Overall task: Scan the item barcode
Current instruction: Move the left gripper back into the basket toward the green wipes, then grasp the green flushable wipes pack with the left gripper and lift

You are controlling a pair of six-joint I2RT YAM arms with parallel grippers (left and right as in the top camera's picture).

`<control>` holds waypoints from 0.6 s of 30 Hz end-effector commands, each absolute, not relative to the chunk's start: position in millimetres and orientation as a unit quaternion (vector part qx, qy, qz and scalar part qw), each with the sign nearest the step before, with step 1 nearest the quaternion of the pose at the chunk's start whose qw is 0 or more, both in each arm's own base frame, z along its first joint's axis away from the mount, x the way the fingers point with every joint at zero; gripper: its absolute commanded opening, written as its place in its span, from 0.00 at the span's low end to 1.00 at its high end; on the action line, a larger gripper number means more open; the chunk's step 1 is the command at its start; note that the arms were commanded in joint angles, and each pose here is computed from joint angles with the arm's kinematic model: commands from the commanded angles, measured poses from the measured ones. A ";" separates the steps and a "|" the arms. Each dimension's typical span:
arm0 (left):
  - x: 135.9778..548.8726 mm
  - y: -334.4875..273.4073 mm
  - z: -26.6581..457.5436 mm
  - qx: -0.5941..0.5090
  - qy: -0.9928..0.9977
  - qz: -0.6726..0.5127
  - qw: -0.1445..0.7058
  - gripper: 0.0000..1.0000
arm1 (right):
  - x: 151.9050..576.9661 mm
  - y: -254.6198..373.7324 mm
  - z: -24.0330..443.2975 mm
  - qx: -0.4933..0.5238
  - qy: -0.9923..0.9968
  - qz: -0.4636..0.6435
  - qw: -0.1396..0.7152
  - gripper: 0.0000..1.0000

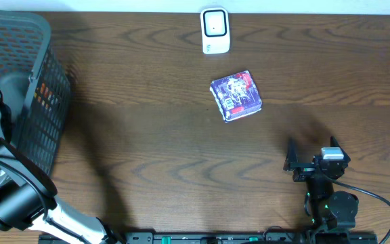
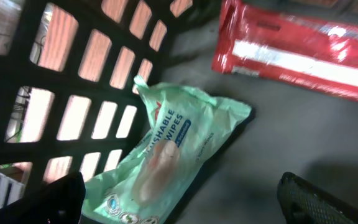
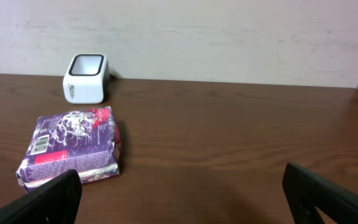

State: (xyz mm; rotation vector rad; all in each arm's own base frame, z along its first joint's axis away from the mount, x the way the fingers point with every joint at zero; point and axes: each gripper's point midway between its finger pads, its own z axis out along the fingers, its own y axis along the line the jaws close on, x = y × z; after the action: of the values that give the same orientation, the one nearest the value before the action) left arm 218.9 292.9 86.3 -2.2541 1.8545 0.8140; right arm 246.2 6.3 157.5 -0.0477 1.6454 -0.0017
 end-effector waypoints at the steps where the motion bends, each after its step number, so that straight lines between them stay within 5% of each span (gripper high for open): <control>1: 212.0 289.9 70.5 -0.742 0.610 0.275 0.045 0.98 | 246.2 4.6 156.5 -0.022 0.733 -0.006 0.680 0.99; 18: 200.6 297.6 52.8 -0.751 0.607 0.256 0.039 0.98 | 246.2 4.6 156.5 -0.022 0.733 -0.006 0.680 0.99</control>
State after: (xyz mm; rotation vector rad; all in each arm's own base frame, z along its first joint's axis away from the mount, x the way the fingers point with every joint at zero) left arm 203.6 299.8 60.9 -2.2803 1.8337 0.8063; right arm 246.2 6.3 157.5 -0.0477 1.6454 -0.0017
